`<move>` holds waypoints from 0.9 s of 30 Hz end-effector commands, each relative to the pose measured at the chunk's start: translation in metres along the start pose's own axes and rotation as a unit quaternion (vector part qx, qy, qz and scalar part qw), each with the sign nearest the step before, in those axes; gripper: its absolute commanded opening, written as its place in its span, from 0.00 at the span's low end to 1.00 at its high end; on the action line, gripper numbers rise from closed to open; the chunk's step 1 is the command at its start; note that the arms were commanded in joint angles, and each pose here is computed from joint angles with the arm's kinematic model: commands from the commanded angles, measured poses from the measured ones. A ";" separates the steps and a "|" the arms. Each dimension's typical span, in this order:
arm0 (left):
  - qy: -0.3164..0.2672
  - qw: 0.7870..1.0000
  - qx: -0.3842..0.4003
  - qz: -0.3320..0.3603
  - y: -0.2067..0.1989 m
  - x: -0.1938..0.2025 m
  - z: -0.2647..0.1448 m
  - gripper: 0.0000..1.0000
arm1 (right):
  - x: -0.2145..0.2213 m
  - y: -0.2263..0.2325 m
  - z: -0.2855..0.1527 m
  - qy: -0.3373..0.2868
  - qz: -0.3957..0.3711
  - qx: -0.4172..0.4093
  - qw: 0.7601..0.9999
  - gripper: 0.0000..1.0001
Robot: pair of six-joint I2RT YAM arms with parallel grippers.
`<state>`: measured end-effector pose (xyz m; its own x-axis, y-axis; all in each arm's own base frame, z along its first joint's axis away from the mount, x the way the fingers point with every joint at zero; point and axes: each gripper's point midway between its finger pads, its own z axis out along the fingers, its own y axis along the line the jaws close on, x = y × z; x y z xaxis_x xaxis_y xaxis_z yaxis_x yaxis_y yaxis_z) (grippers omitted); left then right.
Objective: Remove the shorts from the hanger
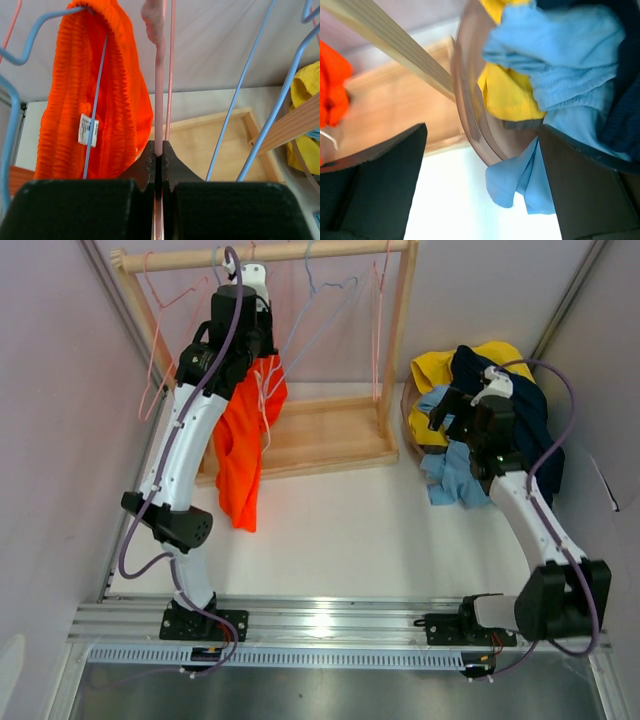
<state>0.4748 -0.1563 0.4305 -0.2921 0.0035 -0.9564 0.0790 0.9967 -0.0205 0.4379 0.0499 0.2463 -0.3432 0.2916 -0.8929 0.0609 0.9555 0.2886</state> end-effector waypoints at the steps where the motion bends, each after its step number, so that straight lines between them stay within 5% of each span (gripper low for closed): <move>1: -0.048 0.999 0.015 -0.013 -0.003 -0.029 0.000 0.00 | -0.002 0.001 -0.027 -0.039 0.004 -0.010 0.999 1.00; 12: 0.009 1.000 0.002 -0.012 -0.004 0.017 0.023 0.00 | 0.010 0.028 -0.056 -0.035 -0.014 -0.042 0.998 0.99; 25: 0.033 0.999 -0.011 -0.015 0.012 0.055 -0.009 0.00 | 0.013 0.036 -0.070 -0.038 -0.012 -0.057 0.998 1.00; 27: 0.027 0.999 -0.004 -0.018 0.011 0.057 -0.022 0.15 | 0.014 0.039 -0.072 -0.038 -0.013 -0.060 0.997 0.99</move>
<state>0.4708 -0.1523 0.4225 -0.1956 -0.0742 -0.9779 0.0740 0.9932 -0.0901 0.3717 0.0878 0.2609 -0.3018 0.2662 -0.9154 -0.0611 0.9529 0.2972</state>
